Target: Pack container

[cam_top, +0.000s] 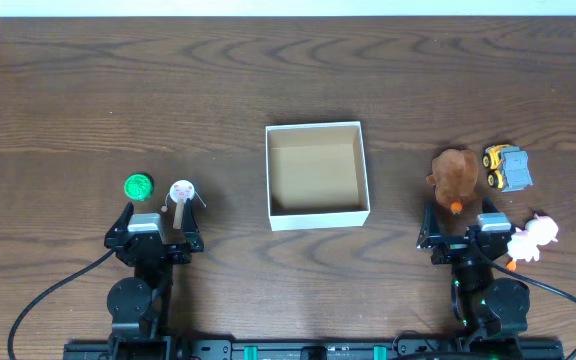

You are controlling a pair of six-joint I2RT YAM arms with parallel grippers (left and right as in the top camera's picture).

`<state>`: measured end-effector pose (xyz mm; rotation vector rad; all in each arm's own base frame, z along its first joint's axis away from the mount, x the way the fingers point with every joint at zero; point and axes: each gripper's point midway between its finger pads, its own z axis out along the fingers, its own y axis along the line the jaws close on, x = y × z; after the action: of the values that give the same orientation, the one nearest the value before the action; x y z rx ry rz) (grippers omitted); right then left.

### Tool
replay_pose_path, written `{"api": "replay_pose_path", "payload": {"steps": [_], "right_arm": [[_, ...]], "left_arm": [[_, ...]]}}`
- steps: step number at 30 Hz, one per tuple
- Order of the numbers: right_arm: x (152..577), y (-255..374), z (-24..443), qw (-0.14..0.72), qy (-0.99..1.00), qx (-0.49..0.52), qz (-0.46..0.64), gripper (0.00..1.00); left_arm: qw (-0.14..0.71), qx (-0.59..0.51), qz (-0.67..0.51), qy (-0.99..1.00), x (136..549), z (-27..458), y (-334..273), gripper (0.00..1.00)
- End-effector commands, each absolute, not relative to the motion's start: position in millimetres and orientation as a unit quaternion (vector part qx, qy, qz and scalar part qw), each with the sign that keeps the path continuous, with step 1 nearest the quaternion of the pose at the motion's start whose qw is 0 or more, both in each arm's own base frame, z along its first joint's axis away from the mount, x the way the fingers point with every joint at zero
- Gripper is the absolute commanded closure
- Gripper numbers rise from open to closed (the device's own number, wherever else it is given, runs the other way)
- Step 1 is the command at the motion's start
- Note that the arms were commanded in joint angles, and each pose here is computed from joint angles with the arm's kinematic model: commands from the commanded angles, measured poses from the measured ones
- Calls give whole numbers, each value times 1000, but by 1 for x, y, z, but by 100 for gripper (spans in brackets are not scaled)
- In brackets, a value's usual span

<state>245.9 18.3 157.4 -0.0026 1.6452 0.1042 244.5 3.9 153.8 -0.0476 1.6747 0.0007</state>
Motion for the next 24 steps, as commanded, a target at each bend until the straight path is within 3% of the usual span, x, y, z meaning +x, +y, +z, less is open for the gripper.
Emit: {"api": "replay_pose_path", "payload": {"steps": [1,11,18,24], "right_arm": [[246,17,159,681,730,3,49,1],[245,23,159,681,729,0,68,1],[245,23,158,671,729,57,120,1],[241,23,191,682,718,62,129,1]], "left_arm": [[649,-25,16,760,244,136,9,2],[650,-25,16,760,244,136,9,2],[653,-25,16,757,244,139,9,2],[648,-59,-13,759,244,137,9,2]]}}
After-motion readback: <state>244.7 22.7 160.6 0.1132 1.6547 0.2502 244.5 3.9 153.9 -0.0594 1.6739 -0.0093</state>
